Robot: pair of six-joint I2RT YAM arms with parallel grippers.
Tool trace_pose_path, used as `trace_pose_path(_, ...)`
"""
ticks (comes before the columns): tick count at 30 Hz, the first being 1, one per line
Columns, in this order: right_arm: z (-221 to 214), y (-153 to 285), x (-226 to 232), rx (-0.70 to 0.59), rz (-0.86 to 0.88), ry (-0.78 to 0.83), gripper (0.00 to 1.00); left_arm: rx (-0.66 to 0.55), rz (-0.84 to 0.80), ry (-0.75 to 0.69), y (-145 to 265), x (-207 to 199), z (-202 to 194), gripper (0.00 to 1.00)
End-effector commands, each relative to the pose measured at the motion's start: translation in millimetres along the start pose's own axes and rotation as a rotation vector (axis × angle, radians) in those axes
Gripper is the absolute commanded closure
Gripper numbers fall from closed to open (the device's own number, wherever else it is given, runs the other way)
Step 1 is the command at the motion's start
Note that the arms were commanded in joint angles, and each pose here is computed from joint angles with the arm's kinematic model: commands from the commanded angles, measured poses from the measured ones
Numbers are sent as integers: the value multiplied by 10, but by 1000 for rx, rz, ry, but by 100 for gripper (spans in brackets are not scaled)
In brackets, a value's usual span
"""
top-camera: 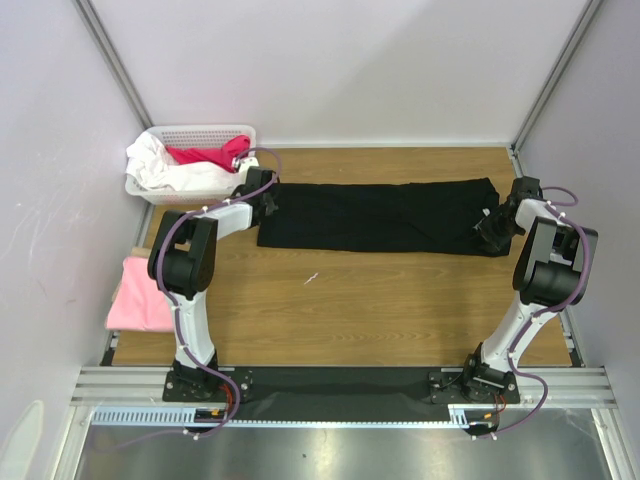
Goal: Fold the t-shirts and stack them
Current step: Fold the tshirt
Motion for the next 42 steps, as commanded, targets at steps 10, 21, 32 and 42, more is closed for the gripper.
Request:
trace_pose_path(10, 50, -55, -49, -35, -21, 6, 57, -114, 56, 54, 68, 158, 359, 100)
trace_pose_path(21, 106, 81, 181, -43, 77, 25, 55, -126, 33, 23, 152, 159, 410, 75)
trace_pose_path(32, 174, 659, 865, -104, 396, -41, 34, -209, -64, -7, 721, -172, 547, 36)
trace_pose_path(42, -58, 441, 765, -82, 371, -100, 27, -277, -335, -87, 976, -687, 615, 23)
Point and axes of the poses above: each gripper's point midway between its finger pads, its own y axis back along the fingers, its own x axis along the line the jaws close on, z = x × y, the point moved 4 cm from there along y, back along the fingers, and after that the axes turned 13 degrees about -y, right-handed, at the moved point
